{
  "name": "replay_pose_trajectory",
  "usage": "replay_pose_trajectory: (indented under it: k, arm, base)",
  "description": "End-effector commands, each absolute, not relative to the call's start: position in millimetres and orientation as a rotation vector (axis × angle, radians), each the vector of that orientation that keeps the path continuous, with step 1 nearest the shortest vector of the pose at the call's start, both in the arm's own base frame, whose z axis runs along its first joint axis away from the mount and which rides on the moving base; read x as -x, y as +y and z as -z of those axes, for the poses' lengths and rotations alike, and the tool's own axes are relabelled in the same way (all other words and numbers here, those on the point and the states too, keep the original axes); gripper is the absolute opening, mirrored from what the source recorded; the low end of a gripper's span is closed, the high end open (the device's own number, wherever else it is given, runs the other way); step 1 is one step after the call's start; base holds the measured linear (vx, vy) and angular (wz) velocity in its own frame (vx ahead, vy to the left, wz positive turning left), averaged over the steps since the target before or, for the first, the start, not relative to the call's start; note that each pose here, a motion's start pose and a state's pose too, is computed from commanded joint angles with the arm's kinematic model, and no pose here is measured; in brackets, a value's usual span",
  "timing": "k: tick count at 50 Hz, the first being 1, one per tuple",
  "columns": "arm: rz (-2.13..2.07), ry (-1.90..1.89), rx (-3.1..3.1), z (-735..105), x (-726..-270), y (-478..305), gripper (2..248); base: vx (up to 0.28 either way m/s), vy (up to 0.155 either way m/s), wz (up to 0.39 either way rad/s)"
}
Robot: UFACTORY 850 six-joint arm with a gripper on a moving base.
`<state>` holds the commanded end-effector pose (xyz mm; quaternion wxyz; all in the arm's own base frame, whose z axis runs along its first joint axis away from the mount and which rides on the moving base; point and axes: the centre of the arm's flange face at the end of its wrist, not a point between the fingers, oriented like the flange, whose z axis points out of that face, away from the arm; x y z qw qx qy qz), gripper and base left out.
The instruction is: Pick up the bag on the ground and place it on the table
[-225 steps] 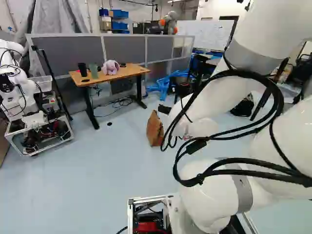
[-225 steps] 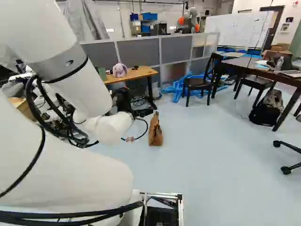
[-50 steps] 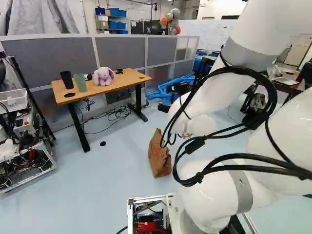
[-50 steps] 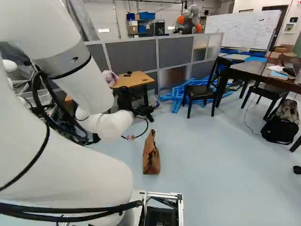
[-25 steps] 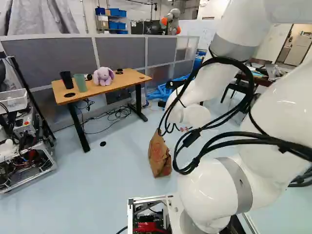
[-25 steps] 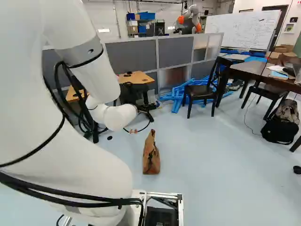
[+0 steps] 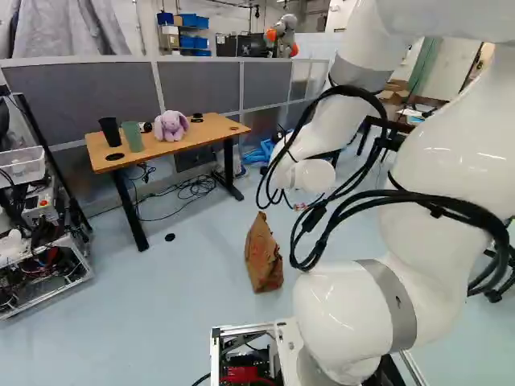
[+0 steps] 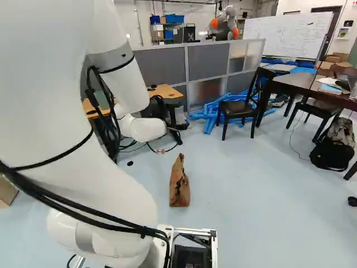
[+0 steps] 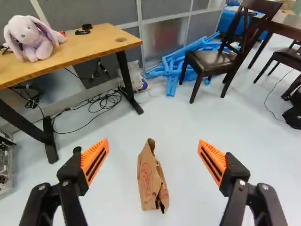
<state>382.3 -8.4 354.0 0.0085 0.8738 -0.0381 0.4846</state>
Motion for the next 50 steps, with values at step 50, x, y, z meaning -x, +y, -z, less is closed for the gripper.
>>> replay_pose_trajectory:
  k: [50]
  arm:
    - [-0.955,-0.263,-2.975,-272.9,-467.8,-1.3,247]
  base:
    - [0.0,0.0,0.0]
